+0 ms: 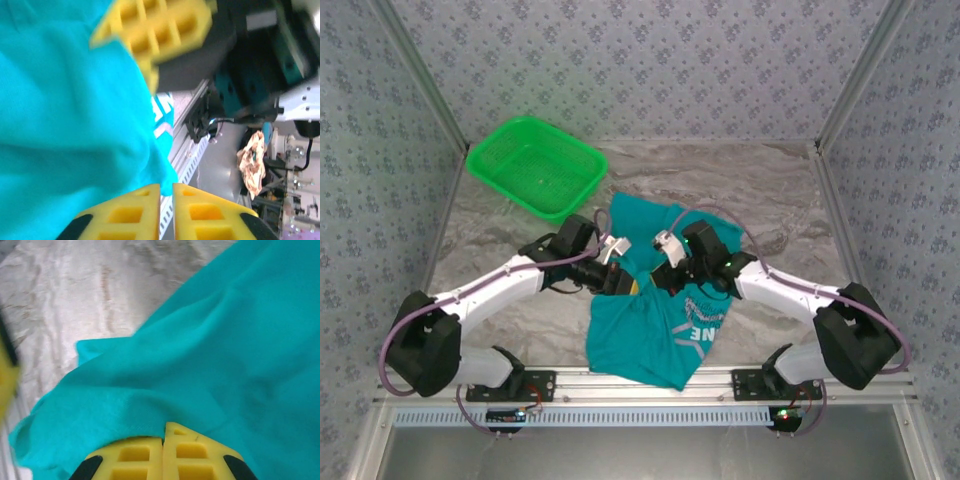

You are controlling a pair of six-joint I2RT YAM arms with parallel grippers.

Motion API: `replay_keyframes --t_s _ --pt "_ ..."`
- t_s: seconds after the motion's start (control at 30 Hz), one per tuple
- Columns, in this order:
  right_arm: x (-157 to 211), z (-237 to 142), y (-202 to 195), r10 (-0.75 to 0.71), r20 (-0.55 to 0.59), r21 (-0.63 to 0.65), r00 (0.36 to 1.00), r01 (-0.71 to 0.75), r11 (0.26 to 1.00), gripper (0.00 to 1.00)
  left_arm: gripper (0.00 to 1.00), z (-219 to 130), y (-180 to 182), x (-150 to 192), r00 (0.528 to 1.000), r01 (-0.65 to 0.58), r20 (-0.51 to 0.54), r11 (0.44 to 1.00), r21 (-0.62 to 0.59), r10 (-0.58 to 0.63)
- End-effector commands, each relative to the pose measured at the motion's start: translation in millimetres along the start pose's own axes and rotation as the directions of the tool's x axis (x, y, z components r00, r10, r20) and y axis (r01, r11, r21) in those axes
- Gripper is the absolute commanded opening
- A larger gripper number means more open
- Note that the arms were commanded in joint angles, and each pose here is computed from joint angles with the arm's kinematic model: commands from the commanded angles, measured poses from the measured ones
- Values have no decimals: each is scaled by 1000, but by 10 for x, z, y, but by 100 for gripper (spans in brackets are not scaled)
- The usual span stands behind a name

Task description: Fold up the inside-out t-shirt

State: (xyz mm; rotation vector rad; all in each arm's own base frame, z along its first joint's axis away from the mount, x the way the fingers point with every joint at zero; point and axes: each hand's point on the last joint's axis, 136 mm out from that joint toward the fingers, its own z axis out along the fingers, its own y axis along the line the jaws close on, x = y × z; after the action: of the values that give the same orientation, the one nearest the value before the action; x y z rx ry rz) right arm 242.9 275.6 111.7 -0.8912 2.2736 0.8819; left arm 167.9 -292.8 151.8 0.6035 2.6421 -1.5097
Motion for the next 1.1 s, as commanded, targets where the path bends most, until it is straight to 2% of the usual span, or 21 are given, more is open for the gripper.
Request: replay_keyframes --t_s 0.0,0.1,0.3,0.4,0.5,0.63,0.7,0.73,0.8,0.87,0.9,1.0,1.07 --pt "222 -71 -242 80 -54 50 995 -77 996 0 23 37 -54 37 998 -7 -55 998 65 11" --pt "360 -86 -408 141 -83 123 987 -131 984 0 41 100 92 -20 998 4 -58 1000 7 -3" --pt "363 -145 -238 152 -76 48 985 -148 988 0 55 132 312 -129 1000 -23 -4 990 -143 23" --pt "293 -216 -35 126 -36 -61 991 -128 990 0 58 180 385 -217 995 -98 -7 958 -270 100" --pt "226 -301 190 84 5 -170 996 -82 982 0 59 271 385 -360 988 -151 -12 937 -315 155" --pt "283 -324 162 66 -6 -146 998 -66 987 0 58 384 482 -577 984 -162 10 922 -352 177" --pt "281 -339 114 87 3 -135 996 -85 987 0 52 449 547 -622 984 -166 -4 917 -362 177" --pt "276 -348 110 89 13 -139 996 -86 986 0 44 480 558 -615 984 -170 -16 920 -353 175" --pt "268 -373 50 106 36 -119 994 -101 988 0 18 519 523 -577 984 -175 -33 935 -307 173" --pt "286 -393 -124 139 43 -35 989 -137 990 0 4 514 383 -508 983 -182 -35 960 -214 178" --pt "314 -402 -251 158 42 28 987 -159 987 2 0 476 323 -478 984 -177 -24 968 -176 176" --pt "353 -436 -617 189 45 216 981 -194 957 11 0 379 99 -313 992 -126 -26 992 3 126" --pt "352 -409 -738 184 42 277 982 -188 942 14 0 364 -24 -178 994 -78 -66 991 109 86"
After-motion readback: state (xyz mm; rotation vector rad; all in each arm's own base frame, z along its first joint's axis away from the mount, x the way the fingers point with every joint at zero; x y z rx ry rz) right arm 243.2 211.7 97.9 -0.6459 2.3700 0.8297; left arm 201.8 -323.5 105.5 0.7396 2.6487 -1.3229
